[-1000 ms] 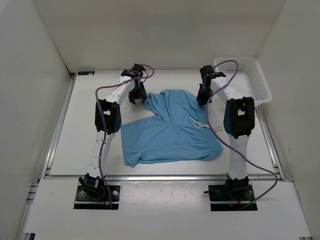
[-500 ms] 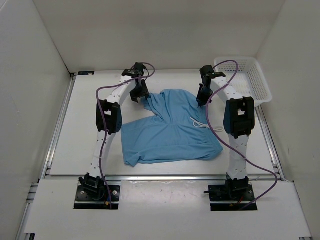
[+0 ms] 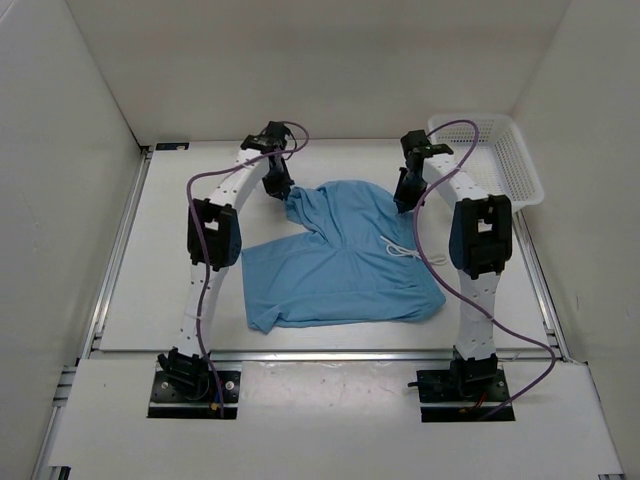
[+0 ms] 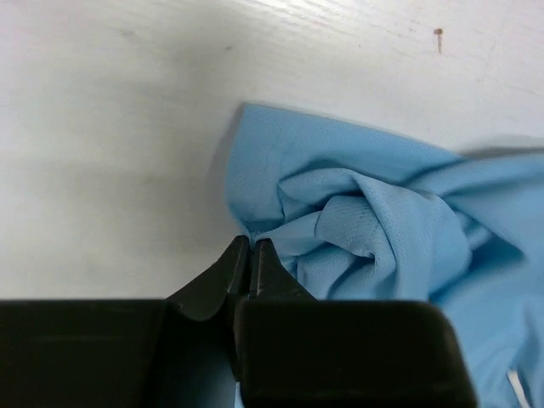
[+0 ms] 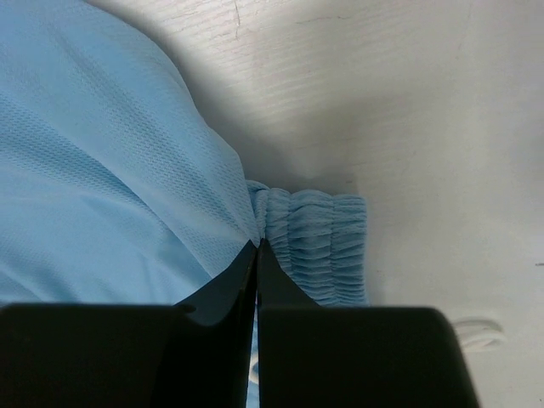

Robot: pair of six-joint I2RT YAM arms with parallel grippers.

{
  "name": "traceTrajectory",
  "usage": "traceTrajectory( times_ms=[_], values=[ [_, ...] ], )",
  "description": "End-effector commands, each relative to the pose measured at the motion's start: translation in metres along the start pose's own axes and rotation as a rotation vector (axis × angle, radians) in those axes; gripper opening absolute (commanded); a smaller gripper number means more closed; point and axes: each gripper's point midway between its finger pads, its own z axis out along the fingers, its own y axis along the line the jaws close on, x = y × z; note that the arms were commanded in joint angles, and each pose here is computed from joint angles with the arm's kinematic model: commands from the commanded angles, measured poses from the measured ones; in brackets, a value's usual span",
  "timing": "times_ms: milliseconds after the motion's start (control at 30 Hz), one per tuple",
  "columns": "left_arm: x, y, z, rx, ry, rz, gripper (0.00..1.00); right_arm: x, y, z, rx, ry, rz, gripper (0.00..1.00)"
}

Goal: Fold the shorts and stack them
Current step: Flatten the shorts out

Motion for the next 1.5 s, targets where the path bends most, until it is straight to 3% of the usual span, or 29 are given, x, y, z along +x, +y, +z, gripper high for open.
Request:
traceTrajectory(
  times_ms=[0, 200, 500, 700, 800, 833, 867, 900, 933, 967, 1000, 1033, 1067, 1100, 1133, 1167, 1200, 1267, 1300, 1367, 1467],
  values=[
    [-0.064, 0.011, -0.129, 0.060, -0.245, -0.031, 0.10, -0.016, 0.004, -0.038, -0.026, -0.091, -0.009, 0.00],
    [-0.065, 0.037, -0.213, 0.031, -0.343, 0.004, 0.10, -0.026, 0.003, -0.060, -0.046, -0.139, 0.001, 0.00],
    [-0.019, 0.071, -0.263, -0.010, -0.335, 0.044, 0.10, -0.027, -0.002, -0.107, -0.067, -0.242, 0.026, 0.00],
    [-0.023, 0.083, -0.247, -0.046, -0.328, 0.033, 0.10, -0.037, 0.001, -0.123, -0.091, -0.301, 0.050, 0.00],
    [-0.061, 0.077, -0.224, -0.064, -0.361, 0.024, 0.10, -0.053, 0.014, -0.116, -0.122, -0.314, 0.060, 0.00],
    [-0.071, 0.078, -0.192, -0.098, -0.330, 0.021, 0.10, -0.060, 0.021, -0.114, -0.148, -0.328, 0.059, 0.00],
    [-0.101, 0.076, -0.203, -0.073, -0.406, 0.000, 0.10, -0.064, 0.026, -0.102, -0.159, -0.320, 0.056, 0.00],
    [-0.111, 0.073, -0.195, -0.057, -0.403, 0.002, 0.10, -0.076, 0.036, -0.106, -0.195, -0.340, 0.052, 0.02],
    [-0.114, 0.075, -0.157, -0.070, -0.353, 0.001, 0.23, -0.075, 0.038, -0.085, -0.183, -0.296, 0.050, 0.05],
    [-0.137, 0.077, -0.168, -0.035, -0.409, -0.027, 0.74, -0.075, 0.040, -0.080, -0.180, -0.271, 0.048, 0.12],
    [-0.131, 0.077, -0.159, -0.005, -0.358, -0.026, 0.93, -0.086, 0.045, -0.090, -0.190, -0.291, 0.049, 0.25],
    [-0.130, 0.078, -0.153, 0.013, -0.334, -0.037, 1.00, -0.082, 0.043, -0.083, -0.178, -0.267, 0.048, 0.35],
    [-0.127, 0.076, -0.163, 0.028, -0.334, -0.036, 1.00, -0.079, 0.042, -0.083, -0.175, -0.261, 0.048, 0.46],
    [-0.108, 0.084, -0.144, -0.004, -0.264, -0.043, 1.00, -0.078, 0.038, -0.084, -0.162, -0.269, 0.042, 0.56],
    [-0.112, 0.085, -0.147, 0.001, -0.303, -0.046, 1.00, -0.061, 0.033, -0.071, -0.137, -0.235, 0.034, 0.73],
    [-0.111, 0.087, -0.176, 0.014, -0.349, -0.050, 1.00, -0.063, 0.034, -0.082, -0.154, -0.267, 0.035, 0.79],
    [-0.085, 0.091, -0.157, -0.013, -0.279, -0.034, 1.00, -0.059, 0.030, -0.081, -0.142, -0.268, 0.036, 0.82],
    [-0.072, 0.094, -0.166, -0.022, -0.282, -0.026, 0.67, -0.046, 0.026, -0.077, -0.145, -0.251, 0.045, 0.82],
    [-0.058, 0.093, -0.154, -0.036, -0.241, -0.001, 0.45, -0.041, 0.024, -0.076, -0.141, -0.239, 0.057, 0.82],
    [-0.051, 0.084, -0.146, -0.005, -0.207, 0.039, 0.10, -0.029, 0.018, -0.067, -0.126, -0.212, 0.057, 0.76],
    [-0.035, 0.070, -0.117, -0.015, -0.124, 0.084, 0.10, -0.022, 0.015, -0.060, -0.116, -0.193, 0.056, 0.64]
  ],
)
